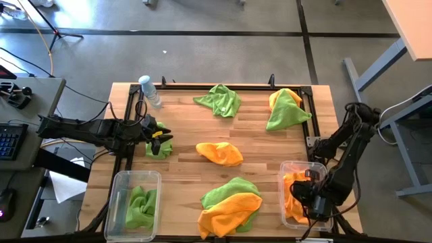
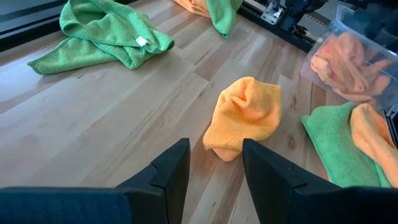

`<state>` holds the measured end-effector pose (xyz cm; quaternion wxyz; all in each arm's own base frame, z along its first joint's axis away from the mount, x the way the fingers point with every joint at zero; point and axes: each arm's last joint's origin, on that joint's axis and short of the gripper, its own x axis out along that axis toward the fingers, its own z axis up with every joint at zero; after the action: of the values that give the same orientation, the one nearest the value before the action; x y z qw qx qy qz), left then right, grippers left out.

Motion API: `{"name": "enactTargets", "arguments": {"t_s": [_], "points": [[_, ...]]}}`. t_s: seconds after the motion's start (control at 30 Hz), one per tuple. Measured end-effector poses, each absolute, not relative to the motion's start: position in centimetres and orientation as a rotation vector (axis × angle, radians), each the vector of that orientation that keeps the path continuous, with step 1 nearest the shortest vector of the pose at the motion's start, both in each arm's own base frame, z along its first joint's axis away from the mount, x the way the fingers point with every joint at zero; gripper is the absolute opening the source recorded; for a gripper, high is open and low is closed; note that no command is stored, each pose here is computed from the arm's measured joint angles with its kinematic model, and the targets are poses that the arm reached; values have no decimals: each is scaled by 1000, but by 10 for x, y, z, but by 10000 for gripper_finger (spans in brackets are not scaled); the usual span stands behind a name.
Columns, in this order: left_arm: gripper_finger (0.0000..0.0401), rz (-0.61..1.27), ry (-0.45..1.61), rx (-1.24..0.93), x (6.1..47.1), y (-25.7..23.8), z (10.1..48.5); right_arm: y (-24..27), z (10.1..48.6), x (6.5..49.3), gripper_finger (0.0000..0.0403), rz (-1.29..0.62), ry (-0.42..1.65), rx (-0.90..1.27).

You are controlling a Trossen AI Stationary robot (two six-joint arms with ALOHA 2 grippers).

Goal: Sort microfiber towel by color & place in baskets
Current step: Put the yellow towel into the right transparent bin, then put the green towel into the left transparent bin

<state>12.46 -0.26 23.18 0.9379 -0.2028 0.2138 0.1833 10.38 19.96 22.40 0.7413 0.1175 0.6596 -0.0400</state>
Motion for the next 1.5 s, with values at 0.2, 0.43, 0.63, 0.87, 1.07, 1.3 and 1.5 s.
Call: {"name": "enactTargets", "arguments": {"t_s": [0.2,0.43,0.63,0.87,1.07,1.3,1.5], "points": [[136,376,436,-414,125,-3,232,202,266,105,162,-81,1448,236],[136,376,436,-414,125,-3,232,198,293,103,148,-101,1452,215],[136,376,436,-414,125,-3,232,195,293,103,59,-139,1420,190],[133,374,438,-400,125,-2,232,186,297,103,20,-210,1287,139],[111,390,437,-381,125,-2,232,154,296,94,5,-297,1056,187],[82,401,446,-375,127,-2,230,99,285,81,2,-423,755,302],[39,409,479,-365,133,-2,226,65,275,78,1,-546,636,385]]}}
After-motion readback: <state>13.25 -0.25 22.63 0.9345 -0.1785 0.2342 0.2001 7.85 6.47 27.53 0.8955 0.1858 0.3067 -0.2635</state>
